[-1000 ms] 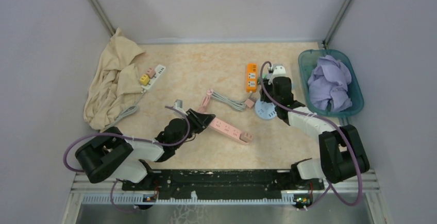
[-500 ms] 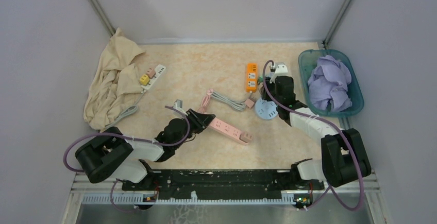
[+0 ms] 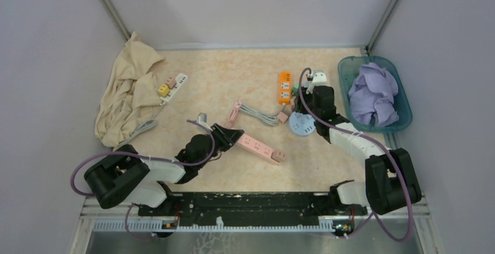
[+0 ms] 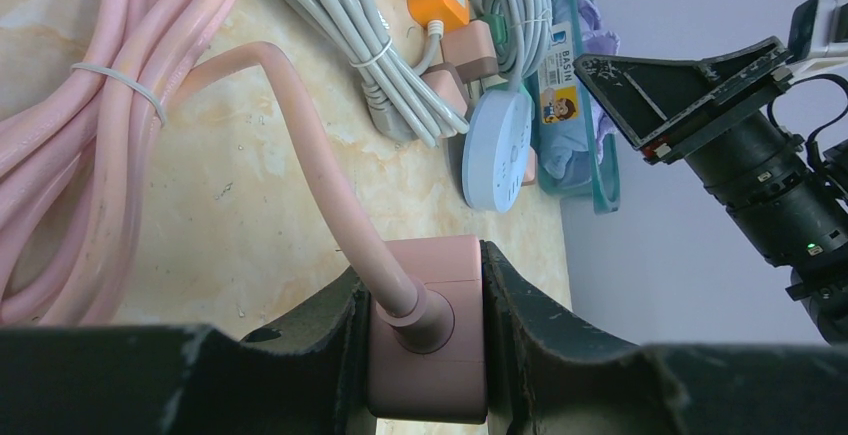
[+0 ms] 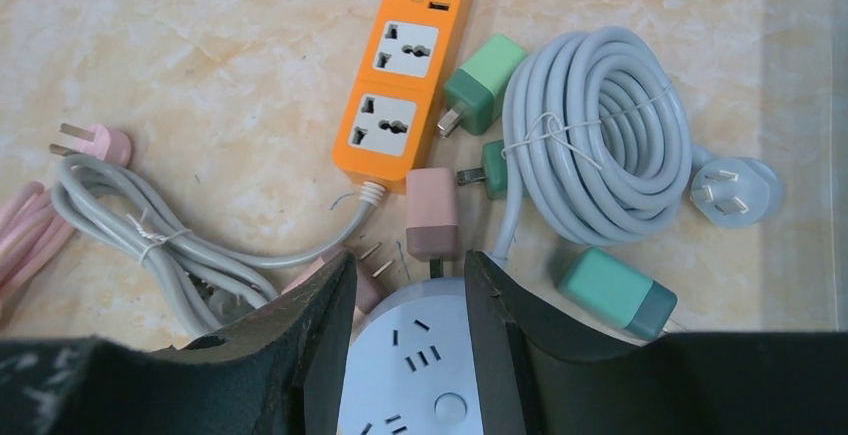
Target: Pull the plug off the socket
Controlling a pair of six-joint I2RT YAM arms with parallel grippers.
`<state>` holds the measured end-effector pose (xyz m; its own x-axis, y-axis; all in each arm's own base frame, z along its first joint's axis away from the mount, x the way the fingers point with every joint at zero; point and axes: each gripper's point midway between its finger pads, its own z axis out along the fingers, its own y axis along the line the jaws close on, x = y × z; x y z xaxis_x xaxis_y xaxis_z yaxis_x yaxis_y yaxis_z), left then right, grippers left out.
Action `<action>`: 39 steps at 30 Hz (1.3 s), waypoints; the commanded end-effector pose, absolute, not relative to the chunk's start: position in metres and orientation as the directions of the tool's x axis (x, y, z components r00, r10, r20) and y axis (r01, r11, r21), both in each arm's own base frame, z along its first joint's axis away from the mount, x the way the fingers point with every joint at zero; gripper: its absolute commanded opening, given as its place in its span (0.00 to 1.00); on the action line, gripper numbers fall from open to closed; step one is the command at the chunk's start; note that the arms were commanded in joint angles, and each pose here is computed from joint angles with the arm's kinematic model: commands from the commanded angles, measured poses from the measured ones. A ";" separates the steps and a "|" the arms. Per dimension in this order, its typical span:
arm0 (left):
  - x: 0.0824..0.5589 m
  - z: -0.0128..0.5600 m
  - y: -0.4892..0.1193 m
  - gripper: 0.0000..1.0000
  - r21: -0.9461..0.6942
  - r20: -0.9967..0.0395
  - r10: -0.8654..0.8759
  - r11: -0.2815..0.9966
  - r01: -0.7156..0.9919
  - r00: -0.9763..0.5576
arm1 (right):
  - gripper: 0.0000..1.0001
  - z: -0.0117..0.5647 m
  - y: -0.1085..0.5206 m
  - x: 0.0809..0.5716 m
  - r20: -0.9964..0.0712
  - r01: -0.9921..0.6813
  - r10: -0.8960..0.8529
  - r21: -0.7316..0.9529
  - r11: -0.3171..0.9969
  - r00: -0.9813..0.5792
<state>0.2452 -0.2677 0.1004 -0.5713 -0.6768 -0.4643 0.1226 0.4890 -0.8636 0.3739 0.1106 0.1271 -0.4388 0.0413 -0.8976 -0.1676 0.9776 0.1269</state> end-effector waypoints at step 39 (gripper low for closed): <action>0.226 0.041 -0.245 0.00 -0.722 -0.547 -0.526 0.690 0.048 -0.651 | 0.92 0.103 0.212 0.176 -0.839 -0.999 -0.543 -0.035 0.012 0.023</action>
<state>0.2428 -0.2678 0.1012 -0.5855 -0.6676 -0.4598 0.1101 0.4965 -0.8610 0.1780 0.2108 0.1105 -0.0260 -0.5012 -0.8650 -0.9981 0.0608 -0.0053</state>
